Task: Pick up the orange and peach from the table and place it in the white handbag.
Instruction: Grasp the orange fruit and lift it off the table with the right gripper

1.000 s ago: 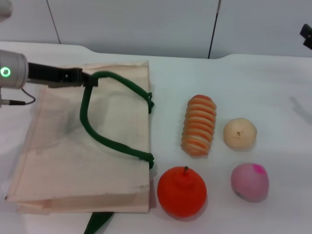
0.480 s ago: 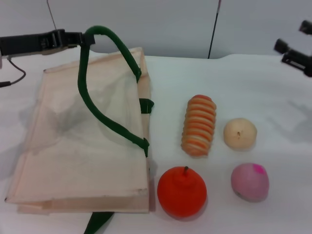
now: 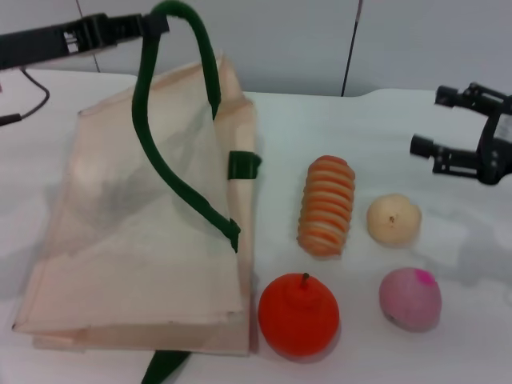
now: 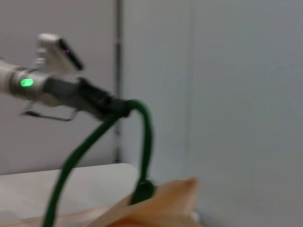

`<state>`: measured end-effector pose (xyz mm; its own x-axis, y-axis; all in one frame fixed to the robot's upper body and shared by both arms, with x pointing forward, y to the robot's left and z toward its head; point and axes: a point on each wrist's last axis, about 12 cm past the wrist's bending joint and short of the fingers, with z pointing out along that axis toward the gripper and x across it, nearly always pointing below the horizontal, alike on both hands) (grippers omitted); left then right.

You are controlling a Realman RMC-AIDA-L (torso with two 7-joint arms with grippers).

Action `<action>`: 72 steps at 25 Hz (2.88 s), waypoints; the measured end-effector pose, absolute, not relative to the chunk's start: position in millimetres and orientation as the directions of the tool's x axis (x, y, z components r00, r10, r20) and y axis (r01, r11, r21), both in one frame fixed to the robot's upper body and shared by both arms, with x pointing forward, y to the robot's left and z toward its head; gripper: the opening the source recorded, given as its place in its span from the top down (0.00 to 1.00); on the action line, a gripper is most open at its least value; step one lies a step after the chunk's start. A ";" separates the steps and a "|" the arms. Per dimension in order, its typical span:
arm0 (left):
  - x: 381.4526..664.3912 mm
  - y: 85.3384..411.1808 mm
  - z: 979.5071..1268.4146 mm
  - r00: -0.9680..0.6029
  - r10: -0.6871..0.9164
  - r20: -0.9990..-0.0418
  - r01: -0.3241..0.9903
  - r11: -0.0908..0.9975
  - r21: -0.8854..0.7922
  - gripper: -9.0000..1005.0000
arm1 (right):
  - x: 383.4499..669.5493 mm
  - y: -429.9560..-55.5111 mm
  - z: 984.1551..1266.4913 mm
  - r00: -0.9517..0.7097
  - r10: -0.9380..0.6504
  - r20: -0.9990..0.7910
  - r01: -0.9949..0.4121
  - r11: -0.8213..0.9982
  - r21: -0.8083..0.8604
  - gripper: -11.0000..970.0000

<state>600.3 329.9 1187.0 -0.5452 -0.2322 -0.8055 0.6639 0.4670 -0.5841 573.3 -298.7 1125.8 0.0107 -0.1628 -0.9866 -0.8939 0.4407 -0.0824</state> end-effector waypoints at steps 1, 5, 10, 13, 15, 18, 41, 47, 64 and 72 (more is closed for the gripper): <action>598.8 330.3 1187.7 -0.532 -0.237 -0.813 0.676 0.460 -0.576 0.85 | 571.2 -297.5 1126.9 0.012 -0.167 -0.986 -0.906 0.415 -0.081 0.09; 596.2 331.9 1186.8 -0.511 -0.250 -0.822 0.686 0.457 -0.566 0.85 | 567.0 -287.4 1128.2 -0.016 -0.211 -0.977 -0.954 0.296 -0.049 0.09; 596.8 332.2 1186.8 -0.503 -0.258 -0.825 0.686 0.462 -0.563 0.85 | 569.7 -270.9 1126.9 -0.060 -0.297 -0.953 -0.983 0.183 0.005 0.09; 597.7 333.3 1186.1 -0.501 -0.269 -0.823 0.678 0.468 -0.566 0.85 | 569.8 -259.6 1124.4 -0.070 -0.334 -0.940 -0.992 0.122 0.030 0.09; 597.8 334.9 1185.5 -0.499 -0.277 -0.821 0.672 0.475 -0.568 0.85 | 568.8 -254.2 1121.7 -0.075 -0.349 -0.934 -0.995 0.092 0.045 0.09; 596.9 337.2 1184.0 -0.498 -0.285 -0.819 0.664 0.482 -0.571 0.85 | 566.0 -247.9 1117.4 -0.079 -0.366 -0.927 -0.997 0.052 0.064 0.09; 590.0 350.2 1181.3 -0.492 -0.319 -0.810 0.641 0.496 -0.585 0.85 | 573.5 -187.7 1090.7 -0.042 -0.544 -0.838 -0.990 -0.092 0.109 0.09; 590.0 349.7 1181.9 -0.494 -0.319 -0.809 0.643 0.492 -0.587 0.85 | 573.6 -181.5 1085.4 -0.048 -0.590 -0.806 -0.987 -0.096 0.130 0.10; 588.5 348.2 1182.7 -0.503 -0.319 -0.803 0.650 0.472 -0.595 0.85 | 578.9 -167.2 1074.6 -0.068 -0.643 -0.763 -0.991 -0.046 0.127 0.12; 587.5 348.1 1181.7 -0.506 -0.320 -0.801 0.649 0.470 -0.598 0.85 | 579.5 -168.1 1074.9 -0.082 -0.645 -0.760 -0.990 -0.035 0.137 0.32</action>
